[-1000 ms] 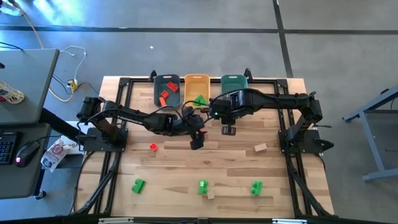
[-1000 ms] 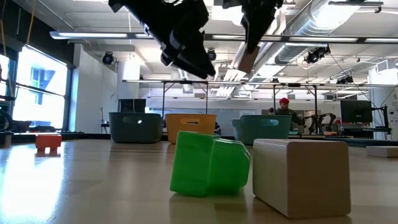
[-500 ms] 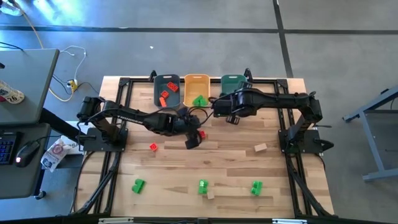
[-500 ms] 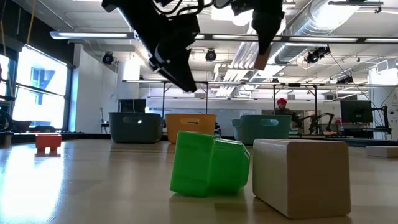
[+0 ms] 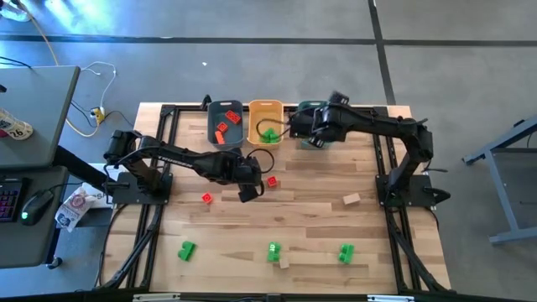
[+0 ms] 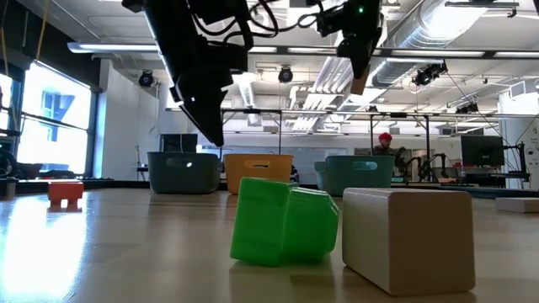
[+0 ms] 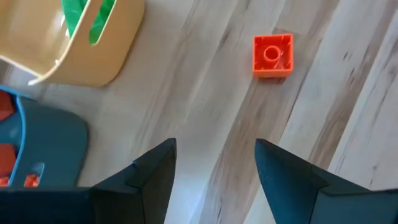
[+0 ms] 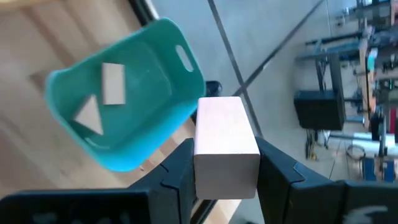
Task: Sort & place blocks by color
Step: Put the brown block into the green bin
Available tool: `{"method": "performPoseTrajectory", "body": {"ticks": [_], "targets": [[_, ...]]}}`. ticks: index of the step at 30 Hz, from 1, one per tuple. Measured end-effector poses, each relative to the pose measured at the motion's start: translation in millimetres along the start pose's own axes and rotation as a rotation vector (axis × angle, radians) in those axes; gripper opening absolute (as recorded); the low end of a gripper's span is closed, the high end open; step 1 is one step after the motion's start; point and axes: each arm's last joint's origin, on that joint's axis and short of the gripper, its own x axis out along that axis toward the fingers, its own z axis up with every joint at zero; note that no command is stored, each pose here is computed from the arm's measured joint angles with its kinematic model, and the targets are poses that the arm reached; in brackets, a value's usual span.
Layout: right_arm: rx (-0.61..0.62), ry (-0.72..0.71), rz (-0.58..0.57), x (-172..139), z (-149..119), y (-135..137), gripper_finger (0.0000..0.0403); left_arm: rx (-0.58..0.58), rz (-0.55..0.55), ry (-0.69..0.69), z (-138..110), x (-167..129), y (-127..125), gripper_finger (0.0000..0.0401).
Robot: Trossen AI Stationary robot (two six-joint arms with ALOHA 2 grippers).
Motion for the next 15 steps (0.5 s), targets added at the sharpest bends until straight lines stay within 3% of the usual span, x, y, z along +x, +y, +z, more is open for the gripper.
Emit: {"method": "performPoseTrajectory", "body": {"ticks": [5,15], "targets": [[0.066,0.05,0.046,21.7,5.9,-18.1,0.0105,0.0,0.003,0.009,-1.1,-0.3,-0.2,0.0202],[0.164,0.018,0.362,73.7,23.4,-59.8,0.0105,0.01,-0.002,0.007,-2.0,-1.3,-2.6,0.0202]]}}
